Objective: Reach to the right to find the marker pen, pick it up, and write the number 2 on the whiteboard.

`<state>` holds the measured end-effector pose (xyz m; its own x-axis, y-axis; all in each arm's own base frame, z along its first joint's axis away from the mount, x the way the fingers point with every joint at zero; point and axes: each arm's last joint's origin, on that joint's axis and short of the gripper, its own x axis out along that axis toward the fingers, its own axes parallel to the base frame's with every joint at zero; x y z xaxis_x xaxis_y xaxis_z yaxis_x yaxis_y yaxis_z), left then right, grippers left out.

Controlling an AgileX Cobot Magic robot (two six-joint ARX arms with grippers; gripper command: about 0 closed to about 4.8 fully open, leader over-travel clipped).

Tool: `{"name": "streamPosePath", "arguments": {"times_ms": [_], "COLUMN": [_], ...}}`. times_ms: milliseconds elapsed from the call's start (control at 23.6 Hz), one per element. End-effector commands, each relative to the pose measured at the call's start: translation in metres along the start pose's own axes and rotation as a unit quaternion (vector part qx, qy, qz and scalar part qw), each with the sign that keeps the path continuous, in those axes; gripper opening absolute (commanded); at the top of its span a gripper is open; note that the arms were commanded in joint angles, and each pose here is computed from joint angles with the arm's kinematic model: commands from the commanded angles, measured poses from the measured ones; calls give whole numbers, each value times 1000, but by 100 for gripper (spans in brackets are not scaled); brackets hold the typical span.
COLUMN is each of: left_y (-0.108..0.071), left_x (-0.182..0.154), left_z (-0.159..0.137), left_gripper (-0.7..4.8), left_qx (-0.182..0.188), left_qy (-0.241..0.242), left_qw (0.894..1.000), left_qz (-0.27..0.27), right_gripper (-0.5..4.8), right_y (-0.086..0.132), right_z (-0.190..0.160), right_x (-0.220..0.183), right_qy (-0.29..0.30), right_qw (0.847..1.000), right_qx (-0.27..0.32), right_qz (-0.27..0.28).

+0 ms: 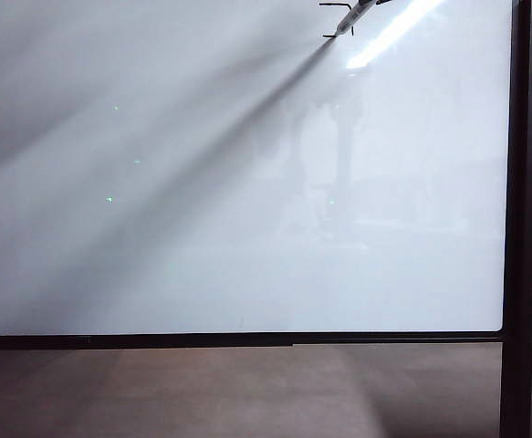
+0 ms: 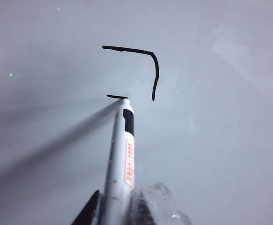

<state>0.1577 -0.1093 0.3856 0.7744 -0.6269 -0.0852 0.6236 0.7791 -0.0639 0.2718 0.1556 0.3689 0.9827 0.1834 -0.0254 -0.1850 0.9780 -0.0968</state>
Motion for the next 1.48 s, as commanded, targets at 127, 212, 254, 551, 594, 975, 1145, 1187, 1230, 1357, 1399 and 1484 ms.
{"name": "streamPosePath", "arguments": {"times_ms": [127,212,254,551,594,975,1145,1187,1230,1357,1399,1484], "left_y": [0,0,0,0,0,0,0,0,0,0,0,0], "left_x": [-1,-1,-1,-1,-1,-1,-1,-1,-1,-1,-1,-1], "left_z": [2,2,2,2,2,2,2,2,2,2,2,2], "left_gripper": [-5,-5,-5,-5,-5,-5,-5,-5,-5,-5,-5,-5], "left_qx": [3,3,3,3,3,3,3,3,3,3,3,3], "left_qy": [-5,-5,-5,-5,-5,-5,-5,-5,-5,-5,-5,-5], "left_qw": [1000,1000,1000,1000,1000,1000,1000,1000,1000,1000,1000,1000], "left_qz": [-3,-3,-3,-3,-3,-3,-3,-3,-3,-3,-3,-3], "right_gripper": [18,18,18,18,18,18,18,18,18,18,18,18], "right_y": [-3,-4,-4,-5,-5,-5,-5,-5,-5,-5,-6,-7], "right_z": [5,5,5,4,4,3,3,3,4,7,8,9], "right_x": [-1,-1,-1,-1,-1,-1,-1,-1,-2,-6,-8,-12], "right_qy": [-12,-12,-11,-8,-8,-3,-3,-3,-4,-5,-3,2], "right_qw": [999,999,999,998,998,998,998,998,998,999,999,999], "right_qx": [7,7,6,6,6,4,4,4,4,5,4,1], "right_qz": [-31,-35,-35,-55,-55,-57,-56,-56,-56,-50,-48,-37]}}
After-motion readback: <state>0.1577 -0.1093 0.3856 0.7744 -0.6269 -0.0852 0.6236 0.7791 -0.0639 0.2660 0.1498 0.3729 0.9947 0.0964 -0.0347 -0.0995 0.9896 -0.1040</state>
